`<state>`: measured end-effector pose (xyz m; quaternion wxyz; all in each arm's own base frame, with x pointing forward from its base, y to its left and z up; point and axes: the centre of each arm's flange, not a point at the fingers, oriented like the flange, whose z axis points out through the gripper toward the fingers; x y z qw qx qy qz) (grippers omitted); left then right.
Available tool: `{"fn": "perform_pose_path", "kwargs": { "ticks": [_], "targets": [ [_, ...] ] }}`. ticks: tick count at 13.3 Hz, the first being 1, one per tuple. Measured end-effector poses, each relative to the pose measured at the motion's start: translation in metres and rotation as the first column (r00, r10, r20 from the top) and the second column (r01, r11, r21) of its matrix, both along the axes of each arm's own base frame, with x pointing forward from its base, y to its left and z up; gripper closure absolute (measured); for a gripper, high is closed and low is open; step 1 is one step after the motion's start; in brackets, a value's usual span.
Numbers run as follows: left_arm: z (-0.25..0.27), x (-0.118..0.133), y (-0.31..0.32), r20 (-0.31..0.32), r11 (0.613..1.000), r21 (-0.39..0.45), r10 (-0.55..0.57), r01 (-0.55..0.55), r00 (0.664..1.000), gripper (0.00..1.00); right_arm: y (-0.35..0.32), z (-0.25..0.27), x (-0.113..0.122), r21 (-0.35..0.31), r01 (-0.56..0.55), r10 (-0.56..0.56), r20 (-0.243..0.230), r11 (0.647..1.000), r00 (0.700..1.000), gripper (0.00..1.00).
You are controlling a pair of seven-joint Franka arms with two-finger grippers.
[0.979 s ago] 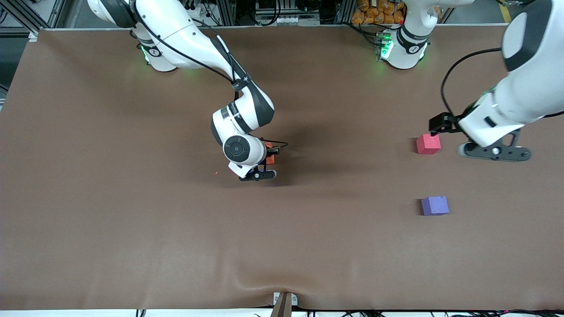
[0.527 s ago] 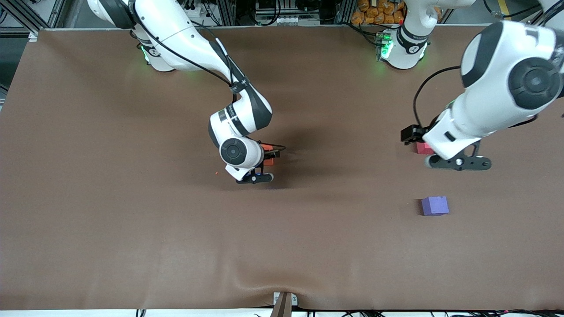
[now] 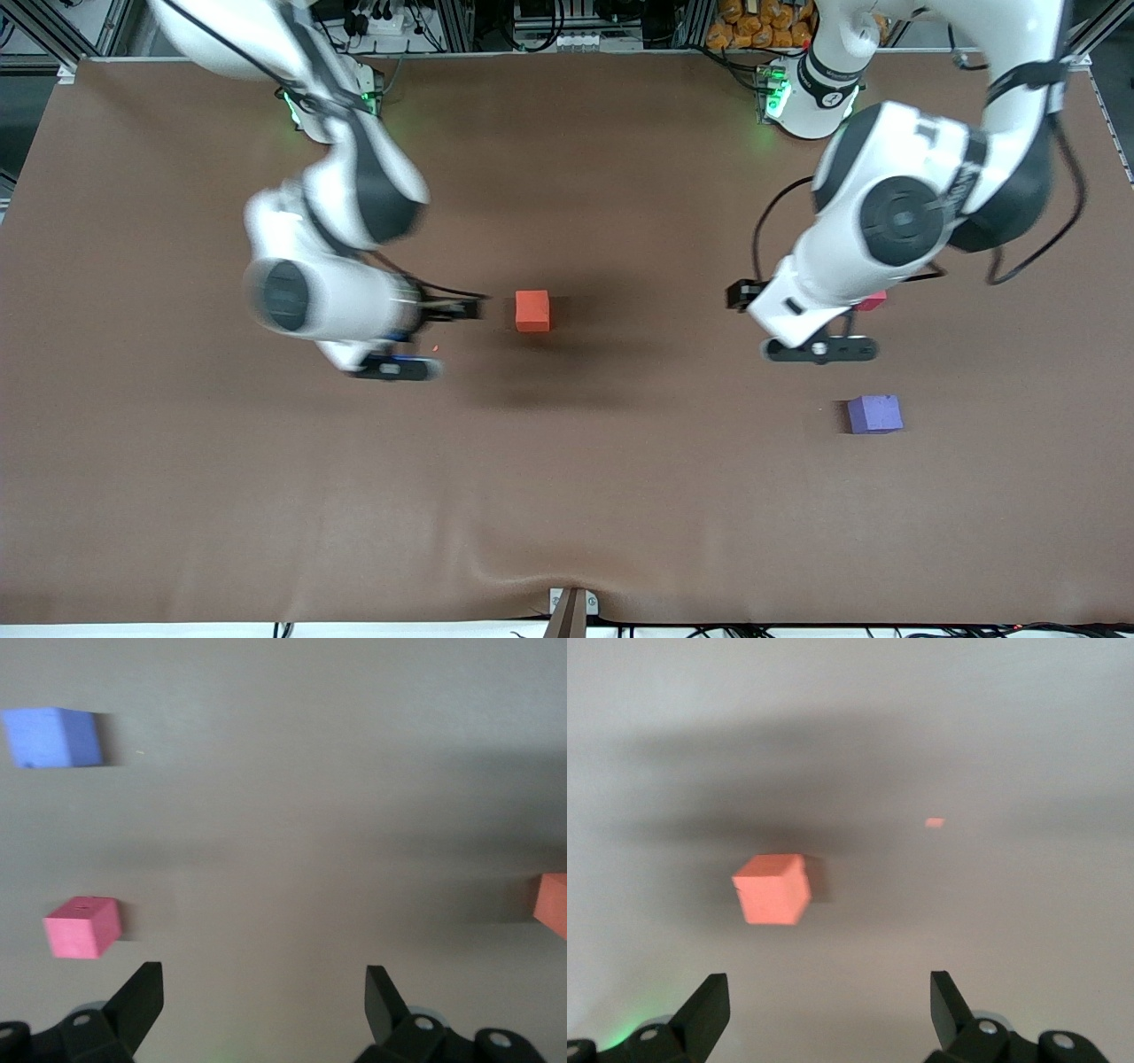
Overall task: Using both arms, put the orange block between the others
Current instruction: 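Grasp the orange cube with the left gripper while the right gripper withdraws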
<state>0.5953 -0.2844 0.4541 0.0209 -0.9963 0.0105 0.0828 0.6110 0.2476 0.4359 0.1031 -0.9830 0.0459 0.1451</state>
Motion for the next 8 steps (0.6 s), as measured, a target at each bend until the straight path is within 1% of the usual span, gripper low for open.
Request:
{"fn": "perform_pose_path", "kwargs": {
  "ticks": [2,4,6,8],
  "targets": [
    [-0.017,-0.008,-0.043,0.014,1.000,-0.012,0.001,-0.001,1.000,0.00,-0.066,0.058,-0.003,-0.041,0.031,-0.030,0.029,0.999,0.999,0.00],
    [-0.035,-0.022,-0.090,0.037,0.999,-0.041,0.035,-0.033,0.999,0.00,-0.116,0.101,-0.017,-0.099,0.022,-0.017,0.049,0.995,0.999,0.00],
    [-0.056,-0.038,-0.135,0.066,0.996,-0.060,0.064,-0.060,0.996,0.00,-0.158,0.131,-0.030,-0.136,-0.035,0.043,0.063,0.990,0.997,0.00],
    [-0.084,-0.054,-0.175,0.089,0.993,-0.081,0.095,-0.088,0.991,0.00,-0.203,0.144,-0.034,-0.158,-0.044,0.057,0.079,0.987,0.995,0.00]
  ]
}}
